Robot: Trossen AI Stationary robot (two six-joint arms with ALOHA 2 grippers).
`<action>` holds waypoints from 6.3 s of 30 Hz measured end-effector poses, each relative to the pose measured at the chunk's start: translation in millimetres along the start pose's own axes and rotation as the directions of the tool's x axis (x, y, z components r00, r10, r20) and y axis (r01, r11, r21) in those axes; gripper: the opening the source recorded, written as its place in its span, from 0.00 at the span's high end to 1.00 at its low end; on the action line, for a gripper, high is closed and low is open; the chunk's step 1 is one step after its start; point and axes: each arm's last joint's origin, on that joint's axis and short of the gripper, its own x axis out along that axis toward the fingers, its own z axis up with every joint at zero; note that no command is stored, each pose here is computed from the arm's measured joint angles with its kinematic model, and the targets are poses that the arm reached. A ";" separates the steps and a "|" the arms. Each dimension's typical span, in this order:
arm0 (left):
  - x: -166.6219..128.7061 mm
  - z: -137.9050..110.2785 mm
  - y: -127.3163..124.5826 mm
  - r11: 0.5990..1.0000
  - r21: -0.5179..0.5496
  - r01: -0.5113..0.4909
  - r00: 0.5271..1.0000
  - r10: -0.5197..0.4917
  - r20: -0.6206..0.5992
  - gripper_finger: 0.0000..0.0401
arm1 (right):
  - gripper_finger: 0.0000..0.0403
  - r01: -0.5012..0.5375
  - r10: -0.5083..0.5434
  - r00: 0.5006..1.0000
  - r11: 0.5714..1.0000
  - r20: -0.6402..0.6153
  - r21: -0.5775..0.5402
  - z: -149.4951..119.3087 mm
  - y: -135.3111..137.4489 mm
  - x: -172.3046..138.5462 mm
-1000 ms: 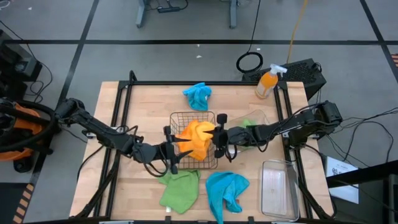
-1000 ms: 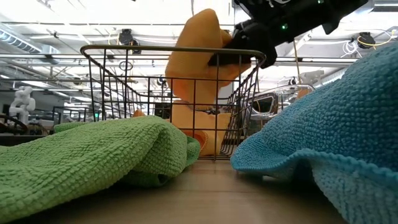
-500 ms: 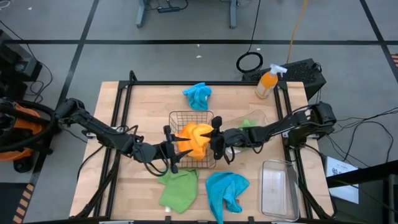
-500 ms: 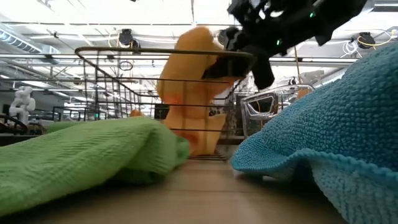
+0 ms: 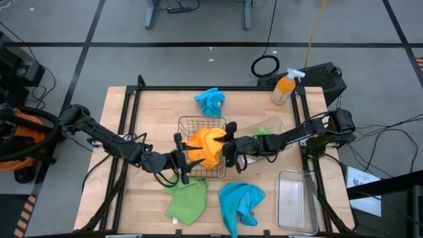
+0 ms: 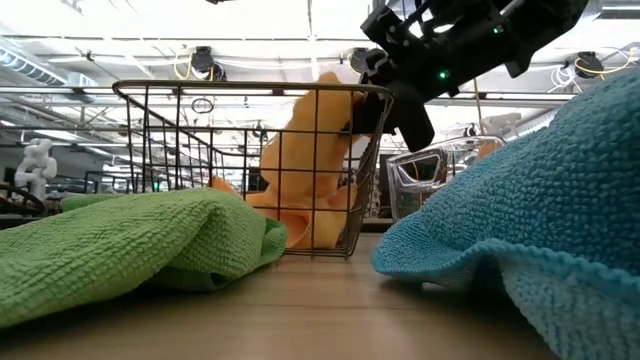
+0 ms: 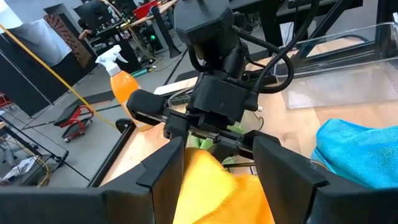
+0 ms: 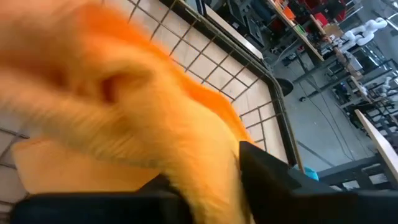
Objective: Sort microfiber towel by color & place in baskets
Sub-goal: Put the yellow towel into the wire basket, then put the green towel into the top transparent bin
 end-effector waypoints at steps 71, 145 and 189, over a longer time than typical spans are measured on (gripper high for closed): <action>81.2 -79.8 73.7 0.967 -0.252 0.024 0.914 -0.123 -0.386 0.73 | 0.37 -0.159 0.200 0.977 0.914 -0.073 0.374 13.6 -38.6 -104.6; 57.8 -112.8 244.8 0.948 -0.243 -0.205 0.907 0.090 -0.412 0.70 | 0.37 -0.204 0.260 0.961 0.896 -0.095 0.394 -1.6 -11.8 -108.1; 82.0 -128.3 243.0 0.896 -0.338 -0.289 0.904 0.139 -0.404 0.49 | 0.37 -0.128 0.178 0.979 0.916 -0.099 0.381 0.0 -15.0 -107.1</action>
